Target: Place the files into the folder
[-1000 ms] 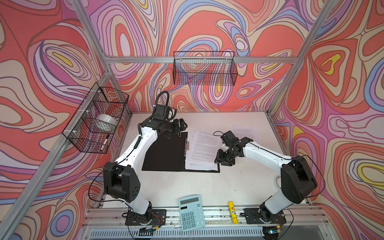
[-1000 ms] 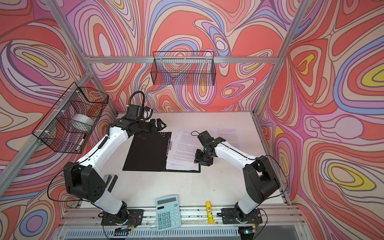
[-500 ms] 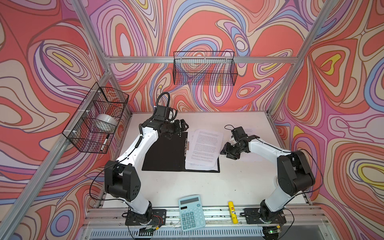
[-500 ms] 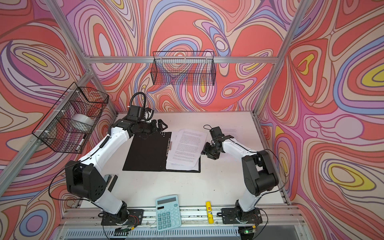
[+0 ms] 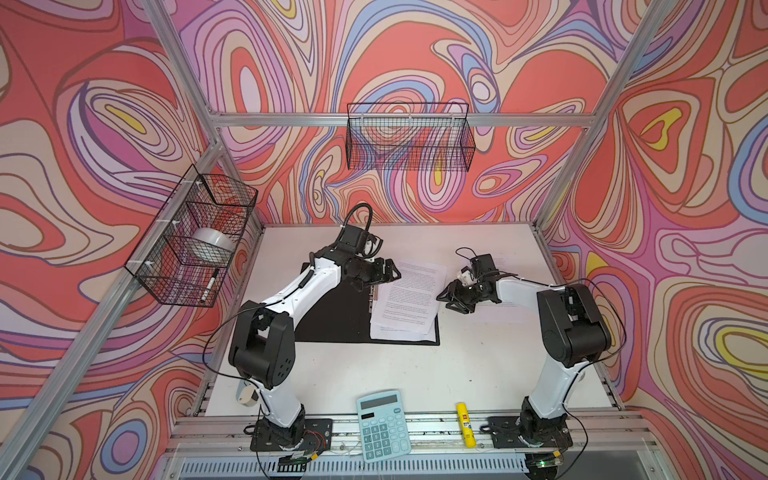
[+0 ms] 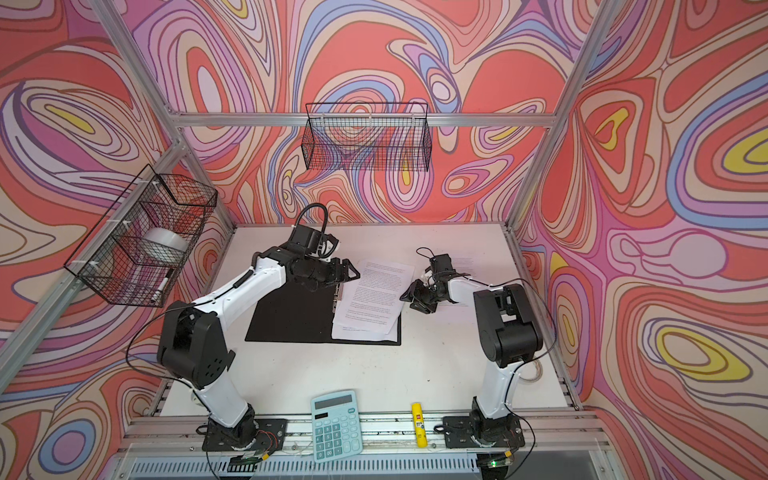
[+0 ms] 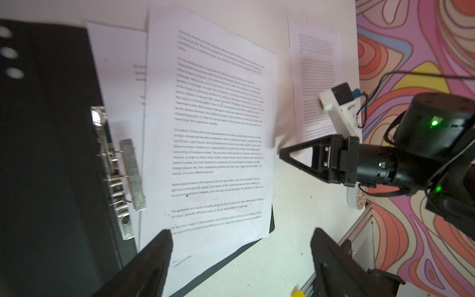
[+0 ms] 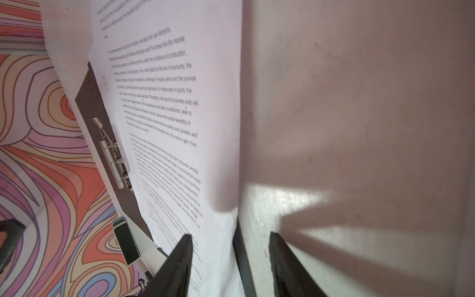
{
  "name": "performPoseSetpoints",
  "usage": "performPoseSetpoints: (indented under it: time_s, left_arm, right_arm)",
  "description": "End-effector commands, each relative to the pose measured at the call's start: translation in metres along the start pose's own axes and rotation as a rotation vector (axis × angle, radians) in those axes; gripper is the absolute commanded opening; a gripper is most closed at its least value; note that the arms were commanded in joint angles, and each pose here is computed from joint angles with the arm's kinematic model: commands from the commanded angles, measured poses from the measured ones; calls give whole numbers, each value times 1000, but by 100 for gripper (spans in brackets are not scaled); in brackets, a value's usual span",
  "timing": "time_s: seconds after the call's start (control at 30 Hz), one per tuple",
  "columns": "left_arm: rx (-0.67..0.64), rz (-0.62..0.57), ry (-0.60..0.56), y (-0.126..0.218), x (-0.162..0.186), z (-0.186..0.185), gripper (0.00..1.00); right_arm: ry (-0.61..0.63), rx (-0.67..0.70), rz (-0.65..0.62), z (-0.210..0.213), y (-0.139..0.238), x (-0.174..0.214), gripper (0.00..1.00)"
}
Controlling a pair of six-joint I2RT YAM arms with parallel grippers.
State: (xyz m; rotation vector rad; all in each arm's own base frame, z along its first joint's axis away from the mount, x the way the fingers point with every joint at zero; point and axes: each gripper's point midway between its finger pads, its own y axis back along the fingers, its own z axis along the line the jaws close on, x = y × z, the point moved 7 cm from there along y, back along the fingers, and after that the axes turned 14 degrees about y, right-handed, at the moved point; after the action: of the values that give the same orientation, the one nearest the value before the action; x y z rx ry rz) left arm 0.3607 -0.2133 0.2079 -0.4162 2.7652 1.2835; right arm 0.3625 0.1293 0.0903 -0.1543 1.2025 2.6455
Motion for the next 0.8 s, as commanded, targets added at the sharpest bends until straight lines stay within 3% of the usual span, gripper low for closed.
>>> performPoseSetpoints:
  time_s: [0.0,0.37,0.77]
  left_arm:
    - [35,81,-40,-25,7,-11,83]
    - [-3,210,-47,-77,22,-2,81]
    - [-45,257,-56,-97,28,13,80]
  right_arm:
    - [22,-70,4,-3,-7,-2,51]
    - [18,-193,-11,-13,-14,-10,51]
    - [51,-311,-30,-7,-15,-21,50]
